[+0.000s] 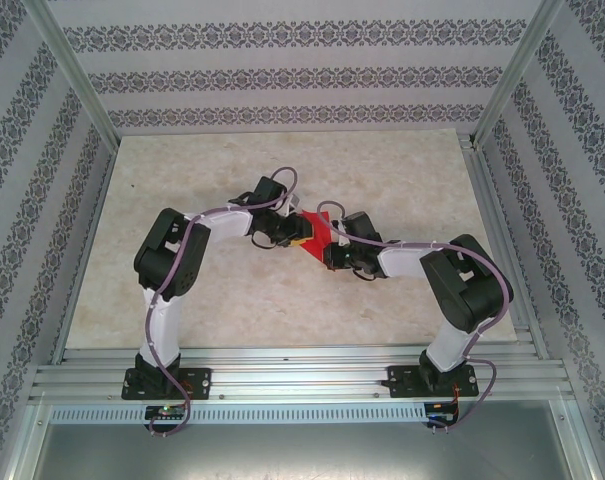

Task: Fold a paper plane with a square sheet of paper (fold left side to right side)
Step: Fourth fold the wing at the center of the table.

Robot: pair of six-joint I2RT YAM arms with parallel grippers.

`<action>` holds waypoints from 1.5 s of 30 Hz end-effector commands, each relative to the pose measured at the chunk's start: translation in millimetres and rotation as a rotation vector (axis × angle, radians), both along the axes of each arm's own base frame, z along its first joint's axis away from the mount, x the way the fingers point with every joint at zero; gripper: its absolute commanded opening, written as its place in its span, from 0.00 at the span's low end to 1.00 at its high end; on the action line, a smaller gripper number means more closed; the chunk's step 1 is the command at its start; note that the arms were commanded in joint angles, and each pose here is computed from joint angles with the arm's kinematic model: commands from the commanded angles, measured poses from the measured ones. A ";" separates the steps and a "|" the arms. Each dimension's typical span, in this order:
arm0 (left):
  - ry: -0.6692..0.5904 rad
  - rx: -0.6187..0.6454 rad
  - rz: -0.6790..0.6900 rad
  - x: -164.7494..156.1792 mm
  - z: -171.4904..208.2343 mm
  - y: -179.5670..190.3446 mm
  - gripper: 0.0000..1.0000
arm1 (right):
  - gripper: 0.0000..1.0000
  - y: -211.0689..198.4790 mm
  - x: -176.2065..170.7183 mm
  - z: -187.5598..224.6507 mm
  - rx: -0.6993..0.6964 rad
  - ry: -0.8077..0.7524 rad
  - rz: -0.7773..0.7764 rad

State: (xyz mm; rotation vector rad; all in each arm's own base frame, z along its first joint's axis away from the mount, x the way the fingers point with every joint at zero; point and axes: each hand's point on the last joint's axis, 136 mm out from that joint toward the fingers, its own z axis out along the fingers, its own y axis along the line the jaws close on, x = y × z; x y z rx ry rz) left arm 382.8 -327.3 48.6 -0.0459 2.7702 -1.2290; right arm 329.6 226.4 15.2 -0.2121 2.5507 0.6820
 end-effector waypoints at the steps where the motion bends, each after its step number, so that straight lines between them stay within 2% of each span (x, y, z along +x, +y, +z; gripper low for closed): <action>1: -0.024 -0.033 -0.030 6.4 9.2 -18.1 0.34 | 0.09 -5.9 -9.3 -13.9 0.024 0.065 -0.019; 10: 0.014 0.003 -0.020 11.0 -10.3 -24.6 0.34 | 0.12 -5.4 -4.9 -8.4 0.062 0.076 -0.027; 22: 0.026 0.025 -0.002 11.8 -20.7 -22.3 0.31 | 0.29 -7.2 12.4 30.8 0.195 0.073 -0.045; 33: 0.019 0.021 -0.001 14.1 -18.4 -23.1 0.31 | 0.35 -13.5 15.4 27.5 0.099 0.061 -0.026; 40: 0.016 0.020 -0.006 13.5 -17.6 -23.0 0.31 | 0.32 -7.9 26.3 30.3 0.093 0.064 -0.003; 45: 0.017 0.020 -0.004 13.4 -17.3 -23.0 0.31 | 0.34 -6.6 21.0 22.7 0.063 0.081 0.011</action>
